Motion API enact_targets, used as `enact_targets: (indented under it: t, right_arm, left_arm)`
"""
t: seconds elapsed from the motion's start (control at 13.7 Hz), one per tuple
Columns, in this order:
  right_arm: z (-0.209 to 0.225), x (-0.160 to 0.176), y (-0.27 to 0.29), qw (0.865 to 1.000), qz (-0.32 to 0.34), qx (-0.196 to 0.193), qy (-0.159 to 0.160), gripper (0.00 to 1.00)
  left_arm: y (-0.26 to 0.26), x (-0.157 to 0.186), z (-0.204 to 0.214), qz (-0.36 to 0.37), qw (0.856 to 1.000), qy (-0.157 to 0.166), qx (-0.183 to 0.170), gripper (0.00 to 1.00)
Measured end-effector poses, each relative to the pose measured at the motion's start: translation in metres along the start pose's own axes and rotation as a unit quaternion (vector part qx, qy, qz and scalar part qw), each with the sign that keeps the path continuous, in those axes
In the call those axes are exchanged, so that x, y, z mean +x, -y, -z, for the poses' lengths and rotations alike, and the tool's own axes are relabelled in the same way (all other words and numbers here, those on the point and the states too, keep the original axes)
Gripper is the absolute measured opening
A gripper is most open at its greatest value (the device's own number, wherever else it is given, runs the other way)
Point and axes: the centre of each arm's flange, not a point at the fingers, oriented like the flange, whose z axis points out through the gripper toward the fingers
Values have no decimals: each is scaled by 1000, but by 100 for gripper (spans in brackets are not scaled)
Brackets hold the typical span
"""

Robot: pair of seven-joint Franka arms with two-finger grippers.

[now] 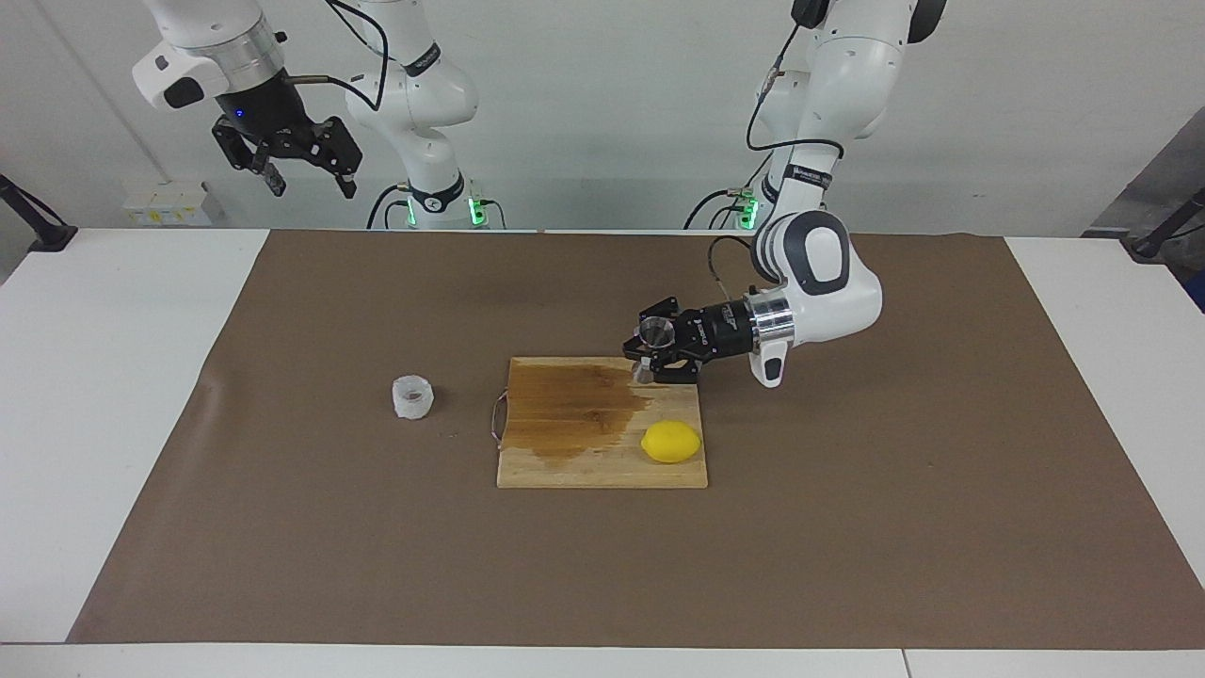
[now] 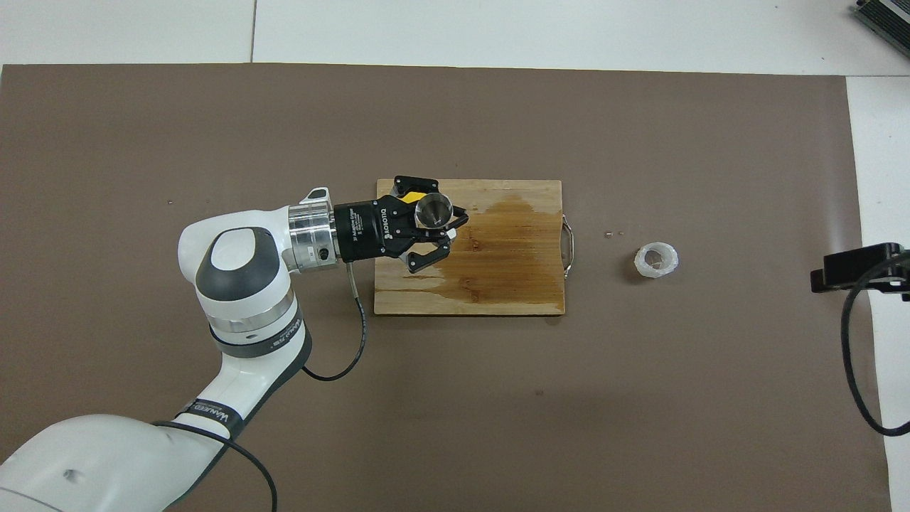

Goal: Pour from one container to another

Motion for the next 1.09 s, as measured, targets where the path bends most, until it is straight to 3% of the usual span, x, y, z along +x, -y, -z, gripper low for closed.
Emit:
enact_targets:
  t: [0.58, 0.87, 1.09]
  right_arm:
    - [0, 0, 0, 1000, 0, 0, 0, 100]
    - [0, 0, 0, 1000, 0, 0, 0, 100]
    - [0, 0, 0, 1000, 0, 0, 0, 100]
  left_arm:
    - [19, 28, -35, 1, 1000, -6, -18, 10]
    - [17, 73, -47, -7, 1000, -6, -17, 10]
    - [18, 79, -53, -11, 1000, -6, -19, 10]
